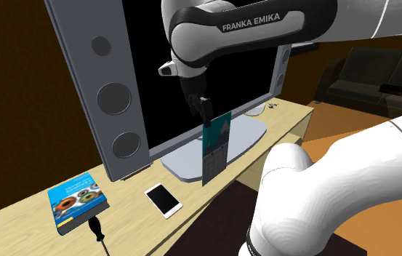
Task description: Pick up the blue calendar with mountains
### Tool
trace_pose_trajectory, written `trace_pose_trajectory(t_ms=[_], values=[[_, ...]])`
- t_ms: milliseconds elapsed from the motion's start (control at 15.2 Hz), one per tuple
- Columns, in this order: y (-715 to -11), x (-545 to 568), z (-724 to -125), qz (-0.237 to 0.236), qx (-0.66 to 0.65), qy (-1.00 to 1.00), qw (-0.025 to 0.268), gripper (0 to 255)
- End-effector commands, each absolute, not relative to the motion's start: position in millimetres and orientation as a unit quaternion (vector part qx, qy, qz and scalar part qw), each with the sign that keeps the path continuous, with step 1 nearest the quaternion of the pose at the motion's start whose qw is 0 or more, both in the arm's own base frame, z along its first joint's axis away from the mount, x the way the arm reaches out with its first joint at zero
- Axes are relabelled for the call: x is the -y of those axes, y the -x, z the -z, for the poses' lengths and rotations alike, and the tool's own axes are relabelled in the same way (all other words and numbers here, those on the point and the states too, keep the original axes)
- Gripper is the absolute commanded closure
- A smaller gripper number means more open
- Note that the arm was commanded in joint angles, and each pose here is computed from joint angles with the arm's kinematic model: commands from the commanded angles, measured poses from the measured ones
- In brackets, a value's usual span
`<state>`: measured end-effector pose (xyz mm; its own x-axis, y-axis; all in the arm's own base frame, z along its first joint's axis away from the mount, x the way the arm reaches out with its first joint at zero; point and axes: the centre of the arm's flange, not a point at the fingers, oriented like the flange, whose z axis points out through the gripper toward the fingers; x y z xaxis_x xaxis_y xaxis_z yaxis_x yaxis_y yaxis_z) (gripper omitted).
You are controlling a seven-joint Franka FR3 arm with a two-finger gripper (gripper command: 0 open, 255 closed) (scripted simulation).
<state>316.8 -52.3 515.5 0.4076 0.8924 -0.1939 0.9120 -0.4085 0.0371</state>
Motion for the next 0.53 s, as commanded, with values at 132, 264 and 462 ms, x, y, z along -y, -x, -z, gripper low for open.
trace_pose_trajectory(t_ms=[132,264,462], values=[[-317,53,-490,0.072,-0.543,-0.834,0.069,0],[-317,53,-490,0.072,-0.543,-0.834,0.069,0],[-317,52,-490,0.072,-0.543,-0.834,0.069,255]])
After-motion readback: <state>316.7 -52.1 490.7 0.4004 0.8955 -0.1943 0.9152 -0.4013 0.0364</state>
